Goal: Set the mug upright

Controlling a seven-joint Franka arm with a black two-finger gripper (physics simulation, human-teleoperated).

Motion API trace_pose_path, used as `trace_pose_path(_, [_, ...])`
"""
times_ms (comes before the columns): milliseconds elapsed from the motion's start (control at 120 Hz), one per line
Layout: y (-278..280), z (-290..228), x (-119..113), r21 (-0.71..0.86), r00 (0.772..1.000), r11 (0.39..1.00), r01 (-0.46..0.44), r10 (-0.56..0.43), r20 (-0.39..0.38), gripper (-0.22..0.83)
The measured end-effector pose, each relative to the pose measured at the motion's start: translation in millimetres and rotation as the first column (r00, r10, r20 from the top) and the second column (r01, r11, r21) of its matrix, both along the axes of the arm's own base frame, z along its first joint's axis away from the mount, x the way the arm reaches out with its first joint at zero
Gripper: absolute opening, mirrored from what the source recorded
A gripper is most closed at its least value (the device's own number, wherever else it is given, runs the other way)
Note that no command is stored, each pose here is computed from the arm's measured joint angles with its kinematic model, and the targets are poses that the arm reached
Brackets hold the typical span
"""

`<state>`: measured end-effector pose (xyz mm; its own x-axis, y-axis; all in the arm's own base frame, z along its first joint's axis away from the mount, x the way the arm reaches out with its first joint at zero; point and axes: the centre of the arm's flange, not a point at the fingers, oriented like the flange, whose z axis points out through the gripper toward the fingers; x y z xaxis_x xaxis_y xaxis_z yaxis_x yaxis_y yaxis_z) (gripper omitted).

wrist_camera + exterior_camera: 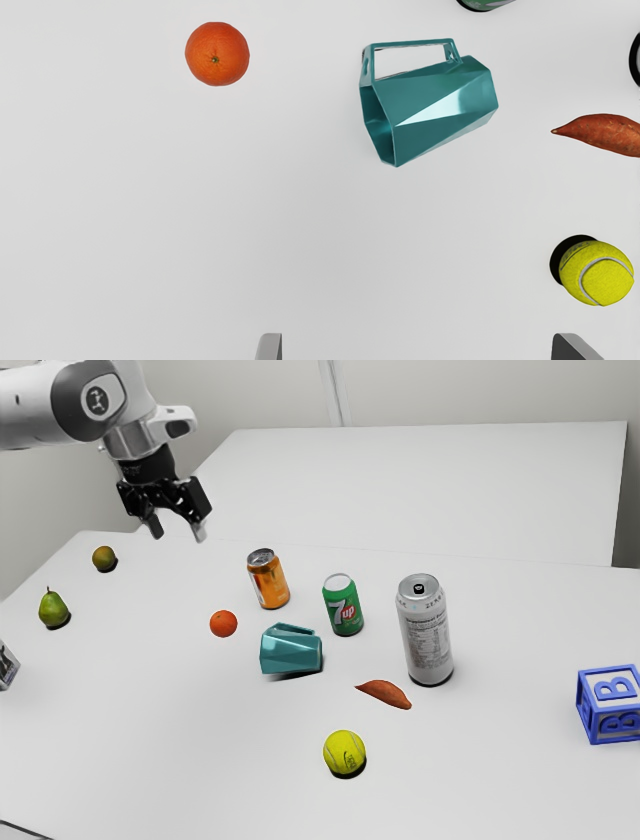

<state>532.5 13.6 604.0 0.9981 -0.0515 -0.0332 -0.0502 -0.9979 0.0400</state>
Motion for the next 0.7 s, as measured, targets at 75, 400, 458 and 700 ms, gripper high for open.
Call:
trace_pose_path(75, [7, -19, -1, -0.045, 1.000, 0.999, -0.010, 0.010, -0.010, 0.60])
trace_pose_path(400, [10, -81, -2, -0.221, 1.000, 0.975, -0.012, 0.015, 0.012, 0.60])
trace_pose_path(458, [13, -92, -2, -0.245, 1.000, 0.969, -0.016, 0.021, 0.017, 0.60])
trace_pose_path(700, [15, -135, -8, -0.337, 0.999, 0.942, -0.013, 0.027, 0.037, 0.59])
